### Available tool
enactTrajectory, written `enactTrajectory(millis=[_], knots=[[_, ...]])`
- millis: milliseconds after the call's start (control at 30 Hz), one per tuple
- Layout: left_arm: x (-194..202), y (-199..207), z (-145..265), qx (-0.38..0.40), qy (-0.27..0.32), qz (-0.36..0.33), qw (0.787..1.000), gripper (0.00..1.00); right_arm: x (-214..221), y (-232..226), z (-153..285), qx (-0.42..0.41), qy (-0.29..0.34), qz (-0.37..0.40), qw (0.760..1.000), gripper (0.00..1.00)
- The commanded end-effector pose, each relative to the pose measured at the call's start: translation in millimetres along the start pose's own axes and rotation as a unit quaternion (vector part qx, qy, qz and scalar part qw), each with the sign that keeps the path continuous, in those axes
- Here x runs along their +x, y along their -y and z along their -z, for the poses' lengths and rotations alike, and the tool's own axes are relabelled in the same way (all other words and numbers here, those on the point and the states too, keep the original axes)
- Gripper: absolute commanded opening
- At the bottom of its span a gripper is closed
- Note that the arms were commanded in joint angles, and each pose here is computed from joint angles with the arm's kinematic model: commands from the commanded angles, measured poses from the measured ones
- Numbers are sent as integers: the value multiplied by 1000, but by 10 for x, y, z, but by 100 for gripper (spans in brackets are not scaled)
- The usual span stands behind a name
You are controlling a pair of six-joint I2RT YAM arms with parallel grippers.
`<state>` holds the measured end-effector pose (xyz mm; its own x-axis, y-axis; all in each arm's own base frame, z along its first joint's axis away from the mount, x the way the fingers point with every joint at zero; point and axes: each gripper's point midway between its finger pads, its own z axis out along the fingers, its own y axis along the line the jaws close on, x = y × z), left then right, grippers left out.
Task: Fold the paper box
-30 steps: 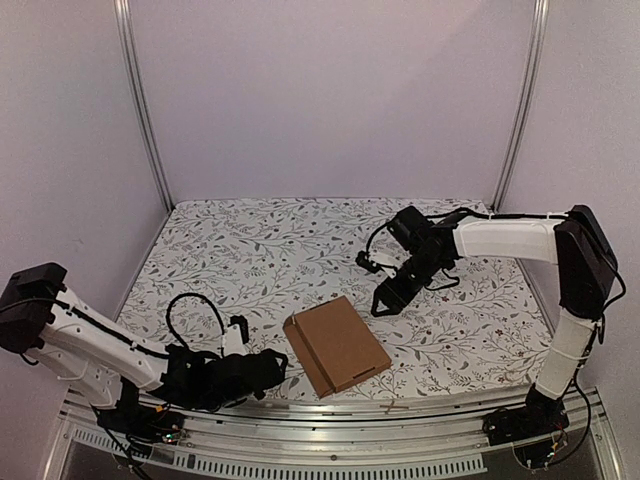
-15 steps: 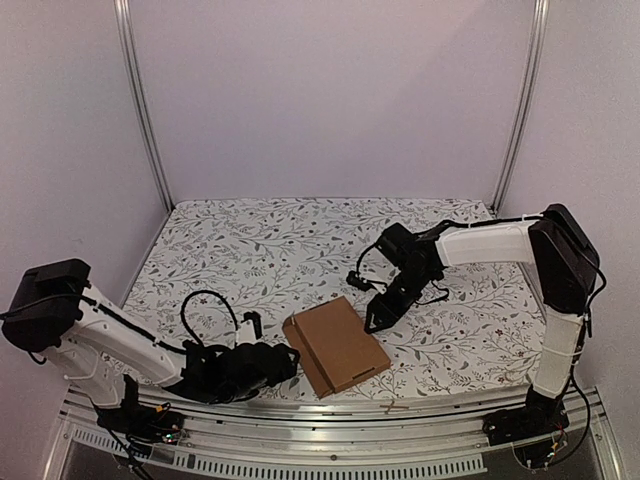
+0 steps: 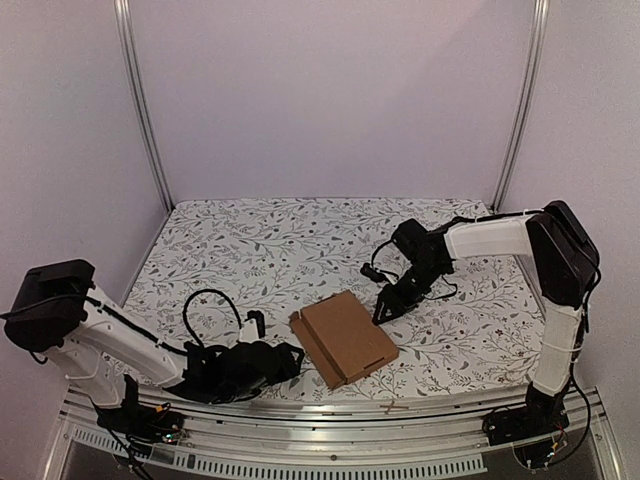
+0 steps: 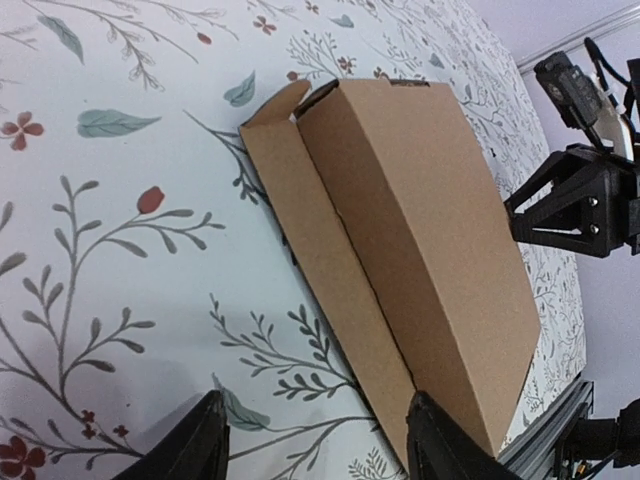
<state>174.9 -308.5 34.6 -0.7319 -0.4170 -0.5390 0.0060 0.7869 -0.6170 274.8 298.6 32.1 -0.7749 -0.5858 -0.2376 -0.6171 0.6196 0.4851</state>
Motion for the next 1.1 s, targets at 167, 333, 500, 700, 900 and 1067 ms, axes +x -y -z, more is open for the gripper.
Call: enactTrajectory(millis=[167,333,500,700,900,1067], knots=[[-29,357,-188,31,-10,-25,999,61,249,304,-141,40,-41,-33,998,31],[-58,337,-167,28,-5,-15,999,62,267,514,-50,40,-32,-70,996,27],[-2,452,-295,46,-19,-26,998,63,245,537,27,29,-20,-79,996,25],[-152,937,-323,128,17,-54,990,64,187,437,74,8,-7,-73,997,26],[-279,1226,-442,139,32,-74,987,64,224,365,46,-16,-11,-78,997,27],[-350,1375,-492,159,38,-76,984,64,248,342,13,-22,-16,-80,996,27]])
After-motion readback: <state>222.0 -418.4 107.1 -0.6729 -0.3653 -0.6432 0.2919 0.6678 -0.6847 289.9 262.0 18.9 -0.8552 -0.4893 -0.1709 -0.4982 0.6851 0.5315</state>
